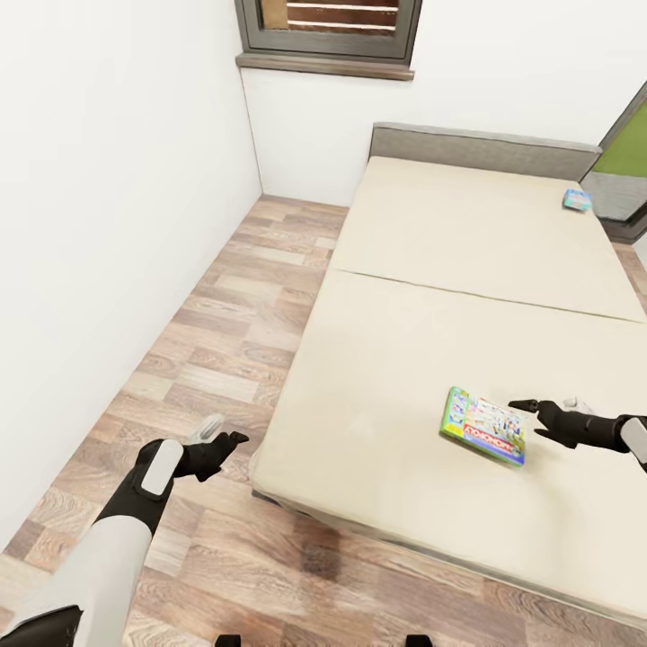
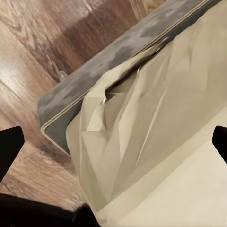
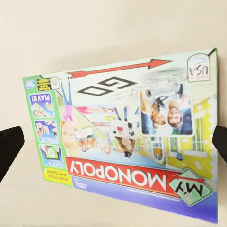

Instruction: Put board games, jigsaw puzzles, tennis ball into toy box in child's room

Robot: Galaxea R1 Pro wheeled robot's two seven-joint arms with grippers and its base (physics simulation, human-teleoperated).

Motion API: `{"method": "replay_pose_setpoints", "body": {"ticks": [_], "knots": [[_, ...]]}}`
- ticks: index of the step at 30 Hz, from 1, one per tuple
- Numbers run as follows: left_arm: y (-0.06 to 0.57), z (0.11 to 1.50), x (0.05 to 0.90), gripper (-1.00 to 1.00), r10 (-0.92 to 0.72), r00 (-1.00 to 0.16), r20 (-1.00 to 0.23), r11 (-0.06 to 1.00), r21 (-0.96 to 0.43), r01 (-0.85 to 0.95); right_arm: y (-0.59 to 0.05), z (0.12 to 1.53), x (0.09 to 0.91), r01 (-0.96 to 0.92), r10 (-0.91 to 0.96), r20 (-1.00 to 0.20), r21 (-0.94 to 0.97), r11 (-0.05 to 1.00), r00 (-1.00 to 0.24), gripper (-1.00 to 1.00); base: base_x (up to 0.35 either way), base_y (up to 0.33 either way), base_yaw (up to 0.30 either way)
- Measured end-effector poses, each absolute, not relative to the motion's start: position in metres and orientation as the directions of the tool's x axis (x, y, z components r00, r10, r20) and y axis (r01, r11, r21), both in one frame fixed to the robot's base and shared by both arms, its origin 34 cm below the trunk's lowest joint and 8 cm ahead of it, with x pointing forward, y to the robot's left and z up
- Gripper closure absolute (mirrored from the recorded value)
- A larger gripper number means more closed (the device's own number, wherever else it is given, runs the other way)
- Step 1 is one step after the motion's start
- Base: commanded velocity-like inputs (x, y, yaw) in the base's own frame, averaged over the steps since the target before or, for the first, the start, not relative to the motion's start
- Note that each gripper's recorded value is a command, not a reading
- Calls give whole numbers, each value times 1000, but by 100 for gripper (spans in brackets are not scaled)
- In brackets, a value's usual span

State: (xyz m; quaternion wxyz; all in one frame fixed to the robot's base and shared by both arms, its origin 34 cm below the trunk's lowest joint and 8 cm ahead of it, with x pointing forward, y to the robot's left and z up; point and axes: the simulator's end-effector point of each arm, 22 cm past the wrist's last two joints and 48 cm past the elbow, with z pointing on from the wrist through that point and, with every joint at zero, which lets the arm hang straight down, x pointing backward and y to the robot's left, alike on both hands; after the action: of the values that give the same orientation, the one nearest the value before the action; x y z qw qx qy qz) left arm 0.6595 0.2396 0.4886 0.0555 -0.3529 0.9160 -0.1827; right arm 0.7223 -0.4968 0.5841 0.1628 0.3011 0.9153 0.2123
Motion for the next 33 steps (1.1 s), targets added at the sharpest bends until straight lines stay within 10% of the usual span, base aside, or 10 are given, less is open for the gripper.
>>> {"method": "replay_pose_setpoints", "body": {"ticks": [33], "knots": [[241, 483, 651, -100, -662, -749, 30, 693, -358, -626, -495, 582, 717, 457, 599, -172, 496, 738, -782, -100, 0, 0, 0]]}}
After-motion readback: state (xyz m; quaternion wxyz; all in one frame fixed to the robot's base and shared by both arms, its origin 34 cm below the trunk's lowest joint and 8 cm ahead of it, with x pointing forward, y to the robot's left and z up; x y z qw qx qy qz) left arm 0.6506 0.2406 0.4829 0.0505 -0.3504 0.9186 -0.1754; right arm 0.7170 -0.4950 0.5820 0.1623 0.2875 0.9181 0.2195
